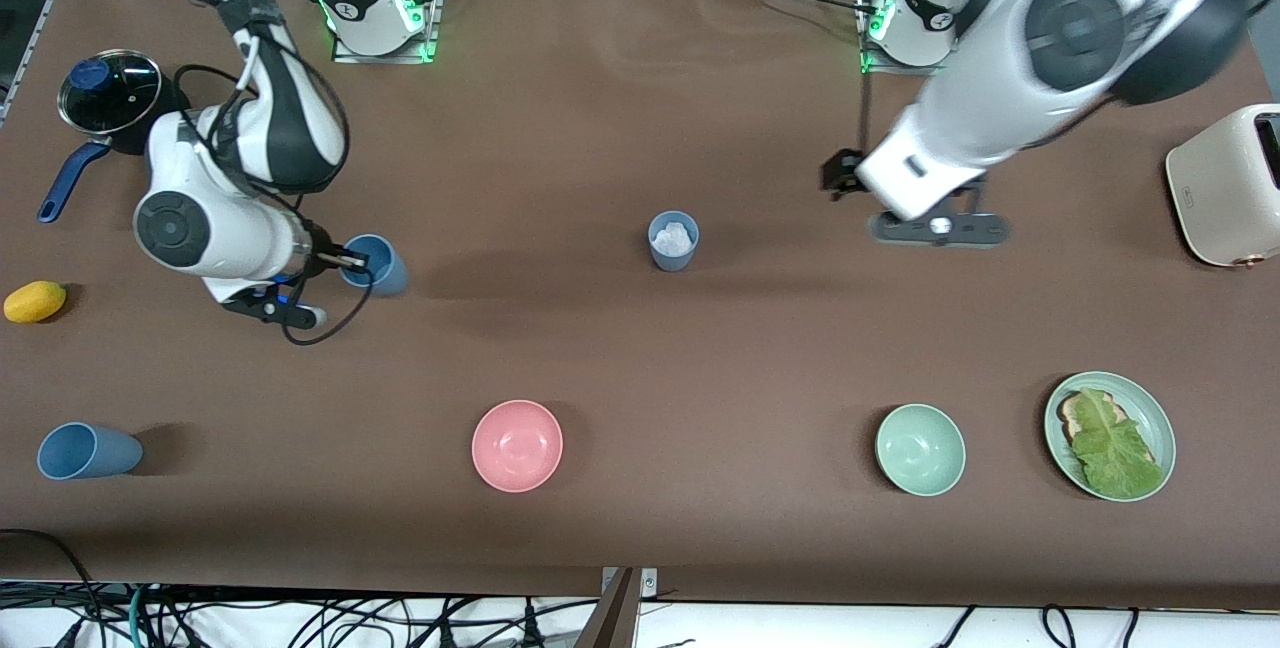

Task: Stack blue cups with both arms

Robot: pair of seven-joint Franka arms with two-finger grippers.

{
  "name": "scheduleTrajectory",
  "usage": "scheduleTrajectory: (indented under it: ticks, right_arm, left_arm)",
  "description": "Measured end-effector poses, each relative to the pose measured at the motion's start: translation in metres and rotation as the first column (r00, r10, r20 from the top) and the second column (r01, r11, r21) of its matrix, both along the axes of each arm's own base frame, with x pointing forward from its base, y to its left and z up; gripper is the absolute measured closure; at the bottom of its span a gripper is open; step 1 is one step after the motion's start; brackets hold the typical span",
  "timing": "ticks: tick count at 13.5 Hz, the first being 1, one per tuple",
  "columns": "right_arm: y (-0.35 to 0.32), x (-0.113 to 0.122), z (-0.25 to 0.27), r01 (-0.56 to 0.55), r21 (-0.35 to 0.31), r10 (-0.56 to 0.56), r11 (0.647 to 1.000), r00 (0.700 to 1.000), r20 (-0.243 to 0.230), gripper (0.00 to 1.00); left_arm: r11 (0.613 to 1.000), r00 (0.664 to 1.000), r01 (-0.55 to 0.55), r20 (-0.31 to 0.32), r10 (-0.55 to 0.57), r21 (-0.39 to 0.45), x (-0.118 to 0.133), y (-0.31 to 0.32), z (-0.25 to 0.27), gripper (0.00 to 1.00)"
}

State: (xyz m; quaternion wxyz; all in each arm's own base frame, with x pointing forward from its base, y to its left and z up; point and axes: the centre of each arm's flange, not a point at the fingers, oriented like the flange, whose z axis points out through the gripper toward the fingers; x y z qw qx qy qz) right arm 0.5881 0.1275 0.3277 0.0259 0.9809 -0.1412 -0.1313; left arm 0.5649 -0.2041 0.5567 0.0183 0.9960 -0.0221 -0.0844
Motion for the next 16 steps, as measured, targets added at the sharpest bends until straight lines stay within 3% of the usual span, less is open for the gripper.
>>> scheduleTrajectory:
  ticks: [4,7,9,13,16]
  right_arm:
    - [0.102,-0.018,0.026,0.108,-0.025,-0.107,0.994,0.994,0.028,0.93]
    - [0.187,-0.045,0.046,0.208,-0.018,-0.207,0.978,0.977,0.051,0.93]
    - [0.242,-0.065,0.058,0.270,-0.005,-0.269,0.963,0.961,0.056,0.93]
    - [0.329,-0.096,0.064,0.367,0.007,-0.367,0.930,0.929,0.055,0.93]
    - [0.372,-0.105,0.060,0.407,0.028,-0.408,0.913,0.912,0.031,0.93]
  left_arm:
    - [0.998,0.997,0.066,0.029,-0.065,-0.016,0.001,0.078,0.034,0.00]
    - [0.997,0.995,0.074,0.072,-0.073,-0.017,0.010,0.129,0.015,0.00]
    - [0.998,0.991,0.057,0.121,-0.056,-0.009,0.004,0.140,0.003,0.00]
    - [0.998,0.989,0.065,0.131,-0.065,0.005,-0.030,0.135,0.013,0.00]
    - [0.998,0.989,0.064,0.135,-0.064,0.003,-0.034,0.139,0.015,0.00]
